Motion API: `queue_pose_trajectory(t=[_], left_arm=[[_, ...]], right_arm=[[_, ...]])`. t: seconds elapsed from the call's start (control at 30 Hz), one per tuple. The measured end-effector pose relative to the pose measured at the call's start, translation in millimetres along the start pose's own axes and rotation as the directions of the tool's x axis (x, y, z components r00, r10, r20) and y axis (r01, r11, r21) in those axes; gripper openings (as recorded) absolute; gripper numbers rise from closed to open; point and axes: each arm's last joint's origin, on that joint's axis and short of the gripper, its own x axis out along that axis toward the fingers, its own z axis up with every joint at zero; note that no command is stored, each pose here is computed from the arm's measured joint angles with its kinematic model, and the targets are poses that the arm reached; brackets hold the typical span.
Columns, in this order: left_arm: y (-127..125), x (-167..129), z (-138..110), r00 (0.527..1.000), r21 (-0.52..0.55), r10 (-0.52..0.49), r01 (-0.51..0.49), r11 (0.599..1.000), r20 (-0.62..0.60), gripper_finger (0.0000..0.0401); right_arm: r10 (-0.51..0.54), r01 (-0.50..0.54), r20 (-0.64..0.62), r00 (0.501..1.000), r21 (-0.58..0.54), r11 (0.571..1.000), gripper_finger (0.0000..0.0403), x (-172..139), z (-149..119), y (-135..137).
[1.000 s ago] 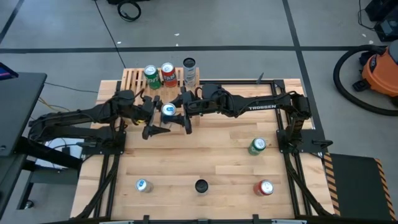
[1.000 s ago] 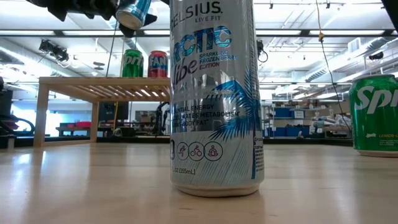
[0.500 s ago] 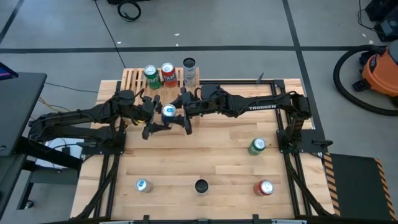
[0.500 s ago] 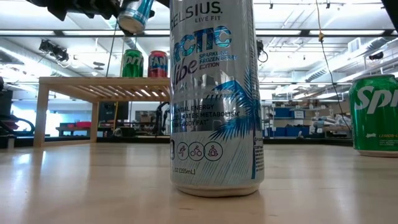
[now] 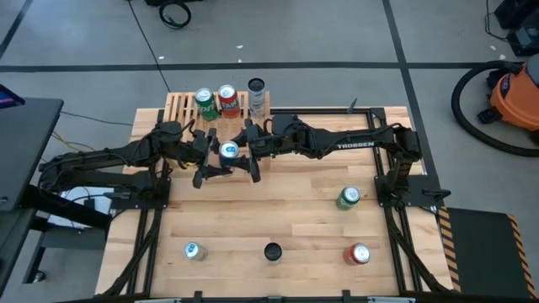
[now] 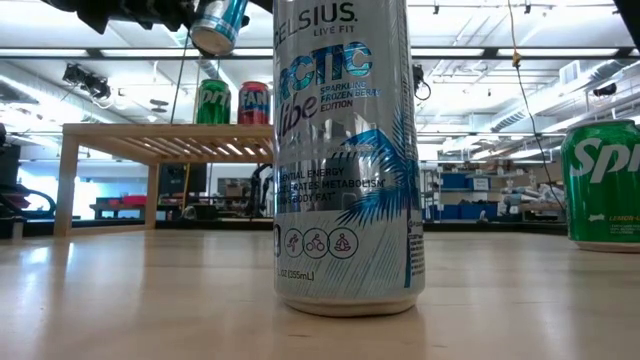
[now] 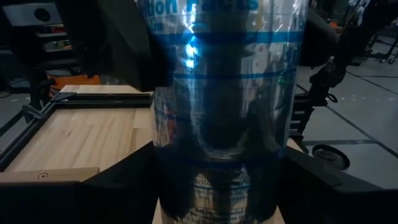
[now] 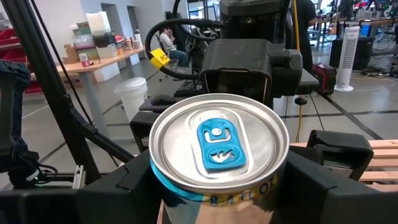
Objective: Place canned beverage on shelf
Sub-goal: Put the top blue soda can on the shelf
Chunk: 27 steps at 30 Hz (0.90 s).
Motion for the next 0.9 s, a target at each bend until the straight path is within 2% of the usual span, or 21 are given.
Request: queue_pose_trajectory(t=[0.2, 0.43, 0.63, 0.9], left_arm=[[-2, -4, 0, 1.000, -0.003, 0.000, 0.000, 1.000, -0.015, 0.0259], [-9, -21, 1, 0.999, 0.044, 0.006, -0.005, 0.999, -0.033, 0.0258], [-15, -35, -2, 0.996, 0.059, 0.046, -0.042, 0.997, -0.076, 0.0258], [-23, -60, 0, 0.988, 0.084, 0.144, -0.139, 0.987, -0.055, 0.0258]], right_arm=[[0.008, -0.008, 0.012, 1.000, -0.001, 1.000, 0.0276, 1, 0, 1], [0.015, -0.015, 0.040, 0.999, 0.014, 1.000, 0.0315, 0, 4, 1], [0.023, -0.025, 0.069, 0.997, 0.027, 0.999, 0.0321, 0, 7, 1], [0.119, -0.124, 0.062, 0.991, 0.086, 0.989, 0.0322, 0, 7, 5]])
